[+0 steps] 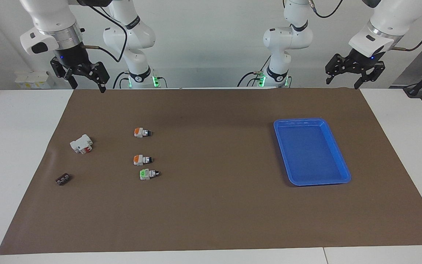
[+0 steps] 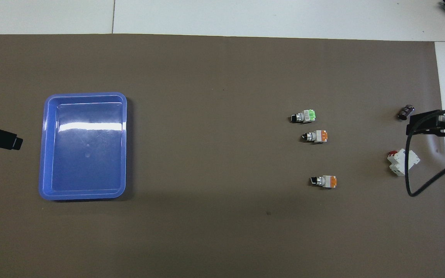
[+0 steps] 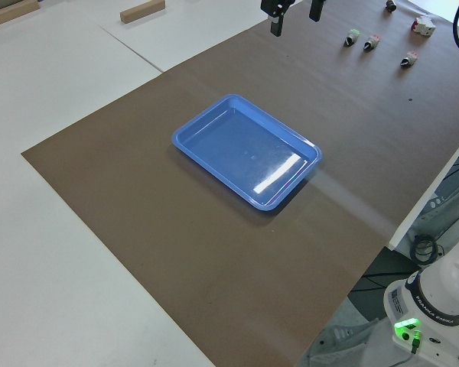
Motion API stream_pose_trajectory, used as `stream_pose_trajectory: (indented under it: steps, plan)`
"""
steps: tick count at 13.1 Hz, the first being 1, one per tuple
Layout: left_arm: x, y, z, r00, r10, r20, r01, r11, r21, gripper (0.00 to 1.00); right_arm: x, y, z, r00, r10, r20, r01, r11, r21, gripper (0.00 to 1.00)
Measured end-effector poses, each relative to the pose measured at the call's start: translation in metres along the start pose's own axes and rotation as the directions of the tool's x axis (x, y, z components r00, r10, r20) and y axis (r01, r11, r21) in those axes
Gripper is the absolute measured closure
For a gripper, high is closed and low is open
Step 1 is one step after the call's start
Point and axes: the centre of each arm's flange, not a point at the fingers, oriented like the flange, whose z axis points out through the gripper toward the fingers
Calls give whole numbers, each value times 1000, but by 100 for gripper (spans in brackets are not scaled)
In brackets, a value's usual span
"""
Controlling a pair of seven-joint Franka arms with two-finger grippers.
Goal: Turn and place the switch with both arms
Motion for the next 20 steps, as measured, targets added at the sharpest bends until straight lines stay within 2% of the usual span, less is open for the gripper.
stream_pose_trajectory:
  steps: [3, 5, 7, 10, 13, 15, 16, 18, 20]
  plan:
    - [0, 0, 0, 1000, 0, 1, 0, 1000, 0, 0, 9, -4, 39, 987, 161, -3, -161, 987, 2, 0]
    - [0, 0, 1, 1000, 0, 1, 0, 1000, 0, 0, 14, -8, 79, 959, 283, 8, -283, 959, -4, 0]
    - [0, 0, 1, 1000, 0, 1, 0, 1000, 0, 0, 16, -17, 110, 911, 411, 35, -411, 911, -28, 0]
    - [0, 0, 1, 1000, 0, 1, 0, 1000, 0, 0, 15, -49, 172, 776, 630, 41, -628, 777, -55, 0]
    - [0, 0, 1, 1000, 0, 1, 0, 1000, 0, 0, 3, -56, 249, 593, 804, 47, -796, 595, -111, 0]
    - [0, 0, 1, 1000, 0, 1, 0, 1000, 0, 0, -14, -54, 283, 469, 878, 100, -864, 479, -154, 0]
    - [0, 0, 1, 1000, 0, 1, 0, 1000, 0, 0, -23, -53, 291, 420, 899, 123, -882, 437, -176, 0]
    - [0, 0, 1, 1000, 0, 1, 0, 1000, 0, 0, -39, -47, 302, 351, 928, 128, -911, 370, -183, 0]
    - [0, 0, 1, 1000, 0, 1, 0, 1000, 0, 0, -52, -41, 314, 320, 939, 128, -923, 339, -180, 0]
